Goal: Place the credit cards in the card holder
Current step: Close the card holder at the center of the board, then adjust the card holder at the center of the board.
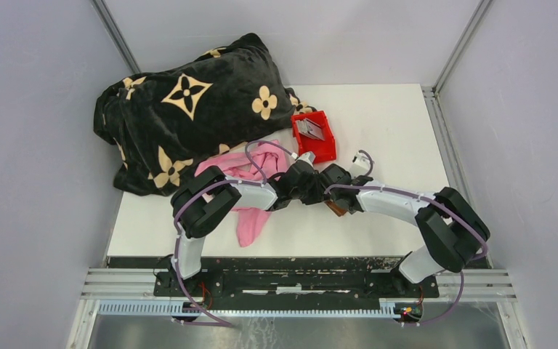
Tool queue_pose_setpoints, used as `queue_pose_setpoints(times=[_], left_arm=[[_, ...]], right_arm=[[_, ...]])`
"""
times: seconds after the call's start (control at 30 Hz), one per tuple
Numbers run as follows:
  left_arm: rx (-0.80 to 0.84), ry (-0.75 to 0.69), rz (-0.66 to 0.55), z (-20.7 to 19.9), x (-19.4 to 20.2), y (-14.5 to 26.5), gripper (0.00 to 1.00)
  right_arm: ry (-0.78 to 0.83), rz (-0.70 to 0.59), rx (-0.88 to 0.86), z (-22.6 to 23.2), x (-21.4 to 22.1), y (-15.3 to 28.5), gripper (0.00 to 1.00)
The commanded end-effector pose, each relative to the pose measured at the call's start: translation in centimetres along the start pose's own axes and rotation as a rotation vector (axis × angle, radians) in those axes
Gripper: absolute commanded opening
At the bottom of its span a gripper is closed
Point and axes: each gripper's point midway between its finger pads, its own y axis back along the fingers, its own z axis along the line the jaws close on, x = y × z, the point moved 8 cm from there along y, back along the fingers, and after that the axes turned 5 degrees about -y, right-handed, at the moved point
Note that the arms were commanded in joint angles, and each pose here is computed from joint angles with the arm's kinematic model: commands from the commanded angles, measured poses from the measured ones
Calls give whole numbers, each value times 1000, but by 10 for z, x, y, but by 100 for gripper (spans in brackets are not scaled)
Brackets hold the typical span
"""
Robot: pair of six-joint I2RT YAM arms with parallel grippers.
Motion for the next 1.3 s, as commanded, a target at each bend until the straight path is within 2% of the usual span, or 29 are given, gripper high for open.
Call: queue_pose_setpoints(times=[0.0, 0.37, 0.6, 0.93, 1.27], left_arm=[[-507, -36, 310, 113, 81, 15, 27], [-471, -16, 252, 93, 64, 20, 29], [-443, -23, 153, 72, 40, 28, 34], [-357, -45, 22, 39, 1, 42, 40], [-197, -61, -48, 11, -16, 53, 42]], right_arm=[[-3, 82, -63, 12, 7, -5, 1], [12, -17, -206, 39, -60, 28, 1], [8, -49, -187, 31, -84, 47, 4], [-26, -14, -92, -12, -75, 64, 9], [-34, 116, -32, -31, -37, 44, 11]])
